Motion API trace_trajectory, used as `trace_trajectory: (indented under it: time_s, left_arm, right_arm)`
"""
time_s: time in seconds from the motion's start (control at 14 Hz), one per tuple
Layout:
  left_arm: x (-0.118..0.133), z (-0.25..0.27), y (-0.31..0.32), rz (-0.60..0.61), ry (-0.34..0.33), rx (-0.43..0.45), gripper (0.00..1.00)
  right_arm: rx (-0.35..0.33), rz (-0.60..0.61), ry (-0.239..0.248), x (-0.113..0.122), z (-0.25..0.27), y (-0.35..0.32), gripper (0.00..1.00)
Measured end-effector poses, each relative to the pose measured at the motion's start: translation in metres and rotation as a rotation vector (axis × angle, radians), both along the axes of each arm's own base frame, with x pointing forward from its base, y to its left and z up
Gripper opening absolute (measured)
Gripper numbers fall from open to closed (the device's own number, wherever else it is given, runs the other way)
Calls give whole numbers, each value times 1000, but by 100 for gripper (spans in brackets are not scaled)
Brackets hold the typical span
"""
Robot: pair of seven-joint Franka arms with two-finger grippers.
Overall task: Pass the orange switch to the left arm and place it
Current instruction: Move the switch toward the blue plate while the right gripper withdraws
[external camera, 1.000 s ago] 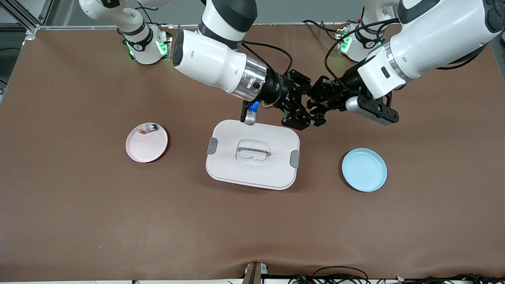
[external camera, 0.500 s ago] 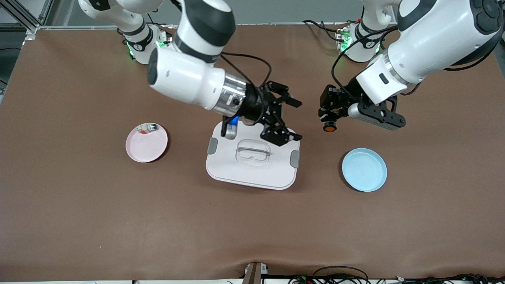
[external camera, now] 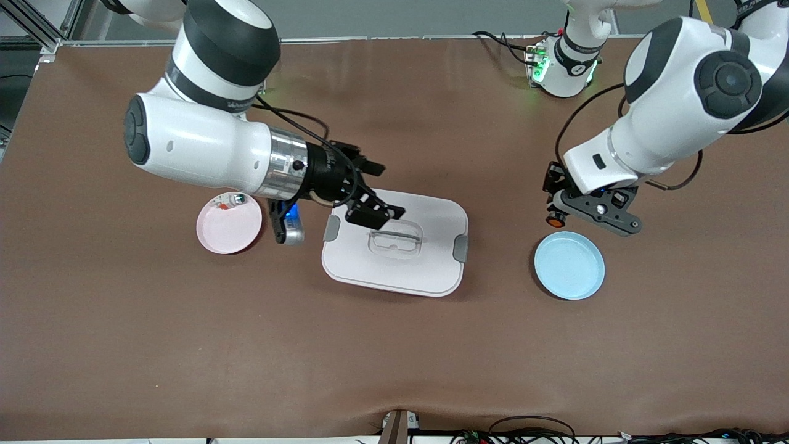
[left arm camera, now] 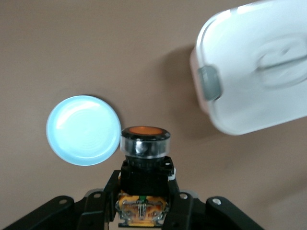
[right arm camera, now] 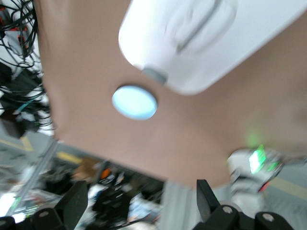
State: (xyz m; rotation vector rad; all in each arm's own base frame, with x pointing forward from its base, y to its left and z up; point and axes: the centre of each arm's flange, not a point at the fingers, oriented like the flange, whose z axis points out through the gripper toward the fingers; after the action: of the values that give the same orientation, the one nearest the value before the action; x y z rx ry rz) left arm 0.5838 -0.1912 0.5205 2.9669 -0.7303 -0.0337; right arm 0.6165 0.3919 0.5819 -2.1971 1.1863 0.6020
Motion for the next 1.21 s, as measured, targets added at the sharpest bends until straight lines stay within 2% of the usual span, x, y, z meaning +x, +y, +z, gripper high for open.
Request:
trace_trajectory:
  time_s: [0.29, 0.36, 0.5, 0.64, 0.79, 1.0, 1.21]
  left_arm:
    - [8, -29, 44, -178, 22, 62, 41]
    - [10, -38, 52, -217, 24, 77, 41]
    - [14, -59, 70, -298, 12, 84, 41]
    - [18, -86, 95, -379, -2, 73, 41]
    - [22, -113, 112, -459, 6, 57, 41]
    - [28, -143, 129, -585, 0, 34, 41]
    - [30, -167, 139, -704, -26, 20, 41]
  right_arm:
    - [-185, 378, -213, -2, -15, -33, 100]
    - [-236, 471, -252, 0, -18, -46, 100]
    - [-326, 633, -293, 3, -25, -73, 100]
    - [-426, 756, -314, 9, -31, -100, 100]
    - [-475, 860, -312, 16, -36, -129, 100]
    - [-459, 959, -264, 26, -42, -187, 100]
    - [-446, 1038, -264, 39, -39, -268, 100]
